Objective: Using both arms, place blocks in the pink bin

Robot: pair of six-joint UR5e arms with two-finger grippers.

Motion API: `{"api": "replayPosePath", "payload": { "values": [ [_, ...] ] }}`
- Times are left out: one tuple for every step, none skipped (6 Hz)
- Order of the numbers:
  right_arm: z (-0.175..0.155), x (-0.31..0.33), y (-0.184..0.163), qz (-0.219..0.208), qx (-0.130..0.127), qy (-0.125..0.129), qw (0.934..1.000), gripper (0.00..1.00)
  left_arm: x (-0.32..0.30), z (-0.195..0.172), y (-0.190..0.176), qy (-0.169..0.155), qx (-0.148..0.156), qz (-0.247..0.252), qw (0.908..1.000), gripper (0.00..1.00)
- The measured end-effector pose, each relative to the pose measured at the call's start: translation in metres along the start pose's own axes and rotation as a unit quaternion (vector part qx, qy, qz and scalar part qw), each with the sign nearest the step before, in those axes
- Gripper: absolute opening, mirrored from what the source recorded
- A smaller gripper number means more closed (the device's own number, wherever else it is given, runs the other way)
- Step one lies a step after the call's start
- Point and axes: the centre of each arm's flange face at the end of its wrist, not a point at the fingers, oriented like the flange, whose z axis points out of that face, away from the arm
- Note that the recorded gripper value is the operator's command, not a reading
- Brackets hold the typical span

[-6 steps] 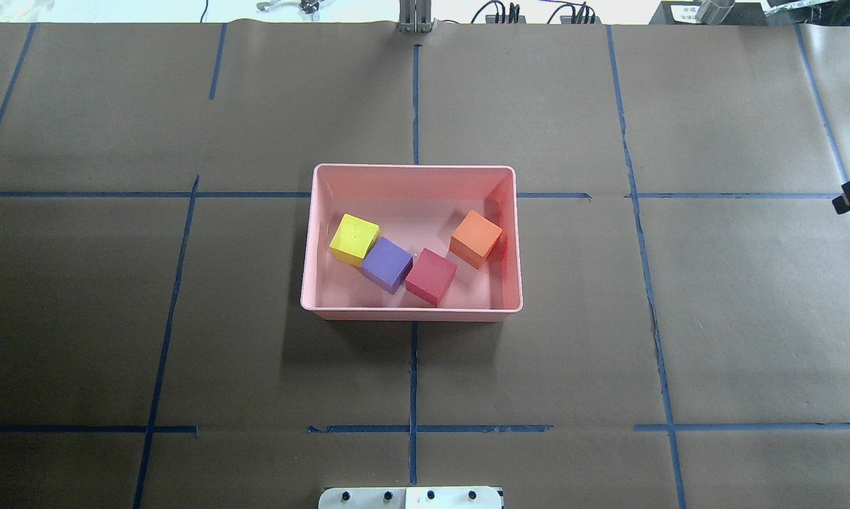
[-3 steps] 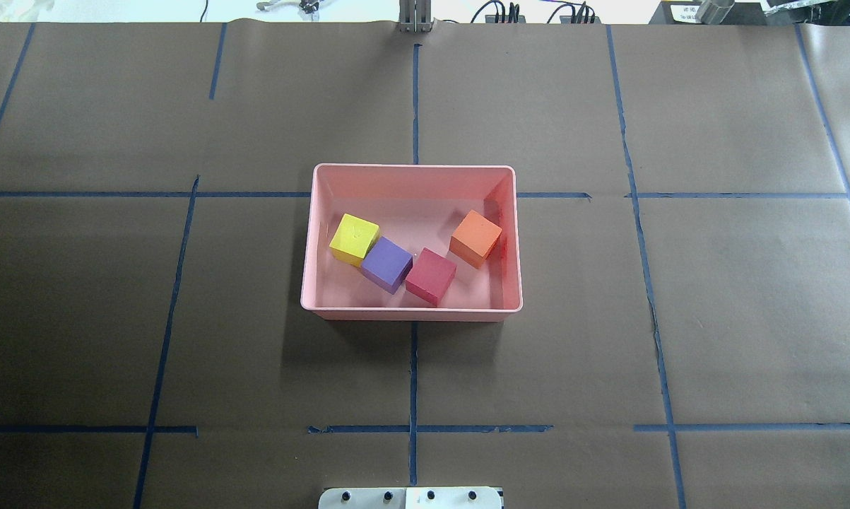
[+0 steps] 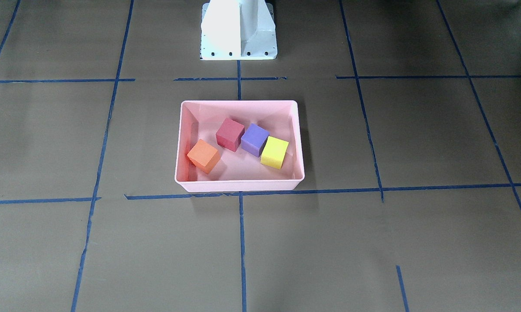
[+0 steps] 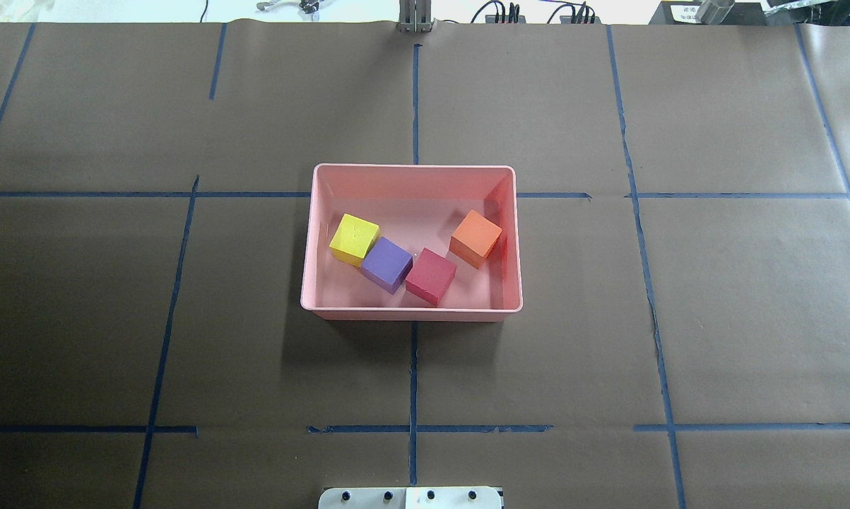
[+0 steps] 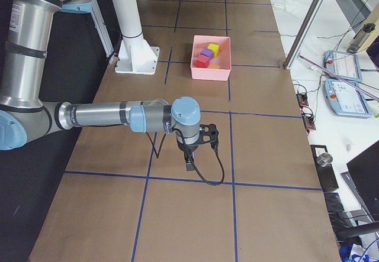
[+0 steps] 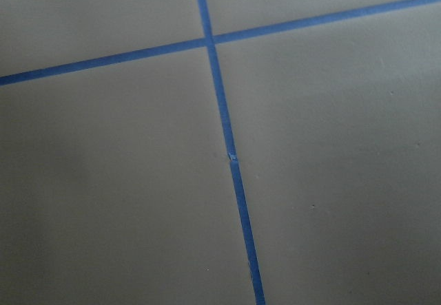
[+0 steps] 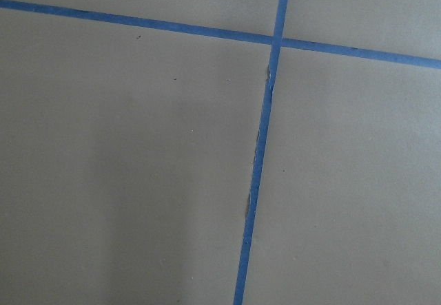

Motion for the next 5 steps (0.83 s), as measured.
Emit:
{"api": "replayPosePath", "payload": {
  "values": [
    [0.000, 0.003, -0.002, 0.001, 0.001, 0.002, 1.0000, 1.00, 0.000, -0.020, 0.003, -0.006, 0.010, -0.015, 0.9998, 1.00],
    [0.003, 0.007, -0.002, 0.004, -0.001, 0.004, 1.0000, 1.00, -0.001, -0.027, 0.006, -0.010, 0.007, -0.026, 0.9996, 1.00],
    [0.006, 0.013, -0.002, 0.007, -0.005, 0.011, 0.9999, 1.00, -0.002, -0.026, 0.008, -0.011, 0.001, -0.022, 0.9997, 1.00],
    [0.010, 0.018, -0.002, 0.009, -0.009, 0.020, 0.9997, 1.00, -0.004, -0.023, 0.011, -0.010, -0.007, -0.012, 0.9999, 1.00],
    [0.011, 0.019, -0.002, 0.009, -0.010, 0.021, 0.9997, 1.00, -0.008, -0.018, 0.014, -0.010, -0.018, -0.017, 0.9997, 1.00]
  ]
}}
